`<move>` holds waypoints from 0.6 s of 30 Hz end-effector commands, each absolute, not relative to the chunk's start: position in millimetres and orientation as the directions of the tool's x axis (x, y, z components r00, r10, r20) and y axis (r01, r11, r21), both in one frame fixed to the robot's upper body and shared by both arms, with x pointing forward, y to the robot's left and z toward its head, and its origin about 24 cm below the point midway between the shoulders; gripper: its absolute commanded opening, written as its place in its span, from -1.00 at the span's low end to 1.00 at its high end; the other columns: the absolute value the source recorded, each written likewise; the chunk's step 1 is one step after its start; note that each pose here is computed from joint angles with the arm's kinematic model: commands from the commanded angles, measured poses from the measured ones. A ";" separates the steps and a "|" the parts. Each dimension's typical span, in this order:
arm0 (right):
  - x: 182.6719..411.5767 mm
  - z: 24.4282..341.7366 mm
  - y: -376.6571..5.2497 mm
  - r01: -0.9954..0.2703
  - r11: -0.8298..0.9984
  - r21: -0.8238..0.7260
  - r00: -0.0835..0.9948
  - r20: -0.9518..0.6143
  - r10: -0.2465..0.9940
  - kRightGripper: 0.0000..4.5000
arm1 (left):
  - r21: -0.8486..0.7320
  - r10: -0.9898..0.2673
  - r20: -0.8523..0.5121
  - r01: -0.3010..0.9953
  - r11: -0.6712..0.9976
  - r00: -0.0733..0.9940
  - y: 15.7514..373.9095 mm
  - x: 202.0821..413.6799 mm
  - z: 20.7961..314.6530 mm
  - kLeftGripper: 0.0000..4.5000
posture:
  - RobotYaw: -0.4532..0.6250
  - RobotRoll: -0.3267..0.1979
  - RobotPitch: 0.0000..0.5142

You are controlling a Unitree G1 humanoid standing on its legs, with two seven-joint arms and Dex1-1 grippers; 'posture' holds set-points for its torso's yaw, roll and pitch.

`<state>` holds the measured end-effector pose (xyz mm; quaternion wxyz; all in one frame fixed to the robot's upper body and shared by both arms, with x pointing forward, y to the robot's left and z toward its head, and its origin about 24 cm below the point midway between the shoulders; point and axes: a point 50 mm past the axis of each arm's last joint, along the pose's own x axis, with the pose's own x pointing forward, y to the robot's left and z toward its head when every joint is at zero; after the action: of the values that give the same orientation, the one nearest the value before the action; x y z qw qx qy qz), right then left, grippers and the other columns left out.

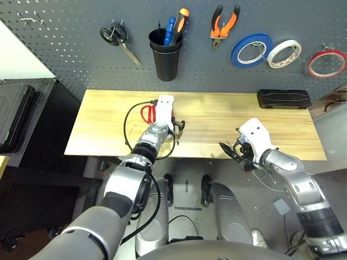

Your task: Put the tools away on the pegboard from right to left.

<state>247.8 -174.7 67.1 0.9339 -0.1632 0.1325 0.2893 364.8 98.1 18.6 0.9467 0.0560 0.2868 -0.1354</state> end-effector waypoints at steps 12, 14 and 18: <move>235.4 90.0 -186.0 -0.565 0.781 -0.267 0.820 -0.287 0.495 1.00 | 0.021 -0.162 -0.582 0.214 0.977 0.797 102.7 358.6 4.6 0.24 | -0.41 0.25 -0.10; 236.0 91.9 -188.6 -0.556 0.784 -0.274 0.826 -0.281 0.488 1.00 | 0.009 -0.161 -0.581 0.205 0.979 0.798 101.5 358.3 4.3 -0.18 | -0.41 0.25 -0.12; 237.1 92.0 -190.3 -0.556 0.784 -0.276 0.827 -0.279 0.488 1.00 | 0.002 -0.149 -0.576 0.184 0.983 0.803 101.1 359.0 5.3 -0.69 | -0.39 0.25 -0.13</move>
<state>238.8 -187.5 90.4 0.9389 -0.1748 0.0986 0.2795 364.2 103.0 13.3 0.9541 0.0293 0.2841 -0.0901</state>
